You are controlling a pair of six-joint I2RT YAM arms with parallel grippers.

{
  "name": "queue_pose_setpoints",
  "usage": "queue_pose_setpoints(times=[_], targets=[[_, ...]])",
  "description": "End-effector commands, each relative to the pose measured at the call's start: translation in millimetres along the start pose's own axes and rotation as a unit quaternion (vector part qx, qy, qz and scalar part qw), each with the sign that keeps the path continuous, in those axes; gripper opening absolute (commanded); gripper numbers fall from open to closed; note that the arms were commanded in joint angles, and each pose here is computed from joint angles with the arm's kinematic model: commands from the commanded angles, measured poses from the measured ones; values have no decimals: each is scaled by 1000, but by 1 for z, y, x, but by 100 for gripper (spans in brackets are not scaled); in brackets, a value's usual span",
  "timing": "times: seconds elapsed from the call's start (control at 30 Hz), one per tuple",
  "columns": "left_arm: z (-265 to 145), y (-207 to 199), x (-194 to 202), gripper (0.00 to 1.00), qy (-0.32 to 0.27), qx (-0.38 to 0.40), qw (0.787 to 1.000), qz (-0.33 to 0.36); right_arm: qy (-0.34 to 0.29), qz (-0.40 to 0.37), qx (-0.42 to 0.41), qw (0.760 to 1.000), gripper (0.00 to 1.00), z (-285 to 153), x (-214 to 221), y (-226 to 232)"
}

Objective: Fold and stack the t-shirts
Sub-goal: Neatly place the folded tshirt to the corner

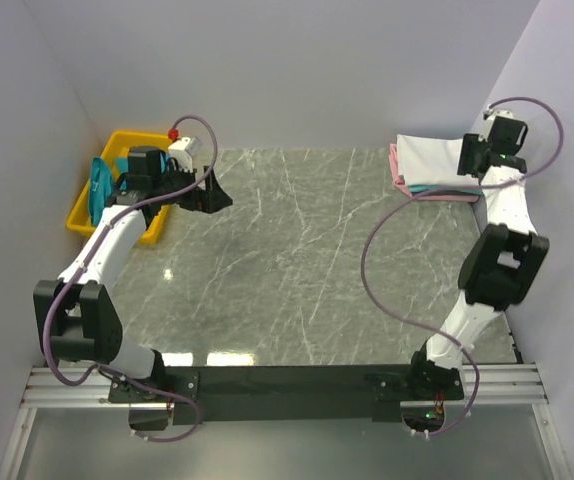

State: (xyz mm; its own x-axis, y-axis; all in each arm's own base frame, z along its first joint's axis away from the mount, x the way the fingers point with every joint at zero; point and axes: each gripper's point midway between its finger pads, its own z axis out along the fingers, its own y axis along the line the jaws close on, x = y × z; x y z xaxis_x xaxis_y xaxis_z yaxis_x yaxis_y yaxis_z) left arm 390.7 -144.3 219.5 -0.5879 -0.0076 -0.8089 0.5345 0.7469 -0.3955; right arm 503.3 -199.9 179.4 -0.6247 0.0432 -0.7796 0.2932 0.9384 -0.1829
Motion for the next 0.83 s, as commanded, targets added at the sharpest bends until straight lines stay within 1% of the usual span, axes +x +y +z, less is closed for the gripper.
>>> queue_pose_setpoints(times=[0.0, 0.07, 0.1, 0.13, 0.17, 0.23, 0.27, 0.3, 0.33, 0.37, 0.43, 0.47, 0.5, 0.53, 0.57, 0.63, 0.67, 0.73, 0.8], targets=[[-26, 9, -21, 100, -26, -46, 999, -2, -90, -32, -28, 995, 73, -91, -56, 2], [-31, 17, -22, 99, -17, -56, 998, -11, -94, -50, -78, 991, 75, -118, -53, 28], [-34, 23, -16, 100, -6, -58, 998, -18, -108, -54, -96, 988, 77, -143, -57, 34], [-33, 27, -11, 99, 3, -62, 998, -24, -107, -59, -121, 985, 77, -156, -54, 51], [-33, 30, -10, 99, 9, -66, 998, -22, -105, -63, -150, 981, 77, -179, -49, 63], [-33, 41, -2, 99, 24, -94, 995, -23, -83, -81, -191, 975, 77, -196, -26, 91], [-33, 47, 5, 100, 32, -105, 994, -26, -73, -98, -220, 968, 77, -207, -14, 116], [-33, 51, 10, 99, 36, -115, 992, -23, -60, -109, -248, 961, 77, -217, 9, 131], [-34, 57, 15, 99, 41, -130, 990, -20, -52, -111, -261, 958, 77, -221, 23, 143], [-35, 60, 30, 100, 55, -137, 989, -24, -37, -123, -287, 949, 77, -227, 51, 164], [-41, 66, 45, 99, 72, -161, 984, -1, -16, -130, -301, 944, 77, -231, 80, 186], [-39, 64, 62, 100, 89, -161, 983, 9, 0, -142, -315, 938, 77, -232, 103, 200], [-40, 61, 70, 99, 96, -164, 982, 17, 9, -142, -320, 937, 77, -232, 114, 207], [-45, 55, 70, 100, 89, -169, 981, 32, 16, -142, -321, 936, 77, -231, 123, 210], [-40, 50, 85, 99, 104, -175, 978, 51, 25, -144, -324, 935, 77, -228, 136, 213], [-40, 41, 92, 99, 106, -184, 974, 75, 30, -155, -330, 931, 77, -229, 147, 220], [-39, 41, 103, 100, 118, -194, 970, 81, 28, -160, -330, 930, 77, -230, 151, 221], [-33, 25, 107, 100, 116, -183, 971, 104, 19, -162, -328, 931, 77, -233, 148, 219], [-31, 21, 107, 99, 109, -187, 971, 101, 5, -156, -329, 931, 79, -240, 141, 217]])
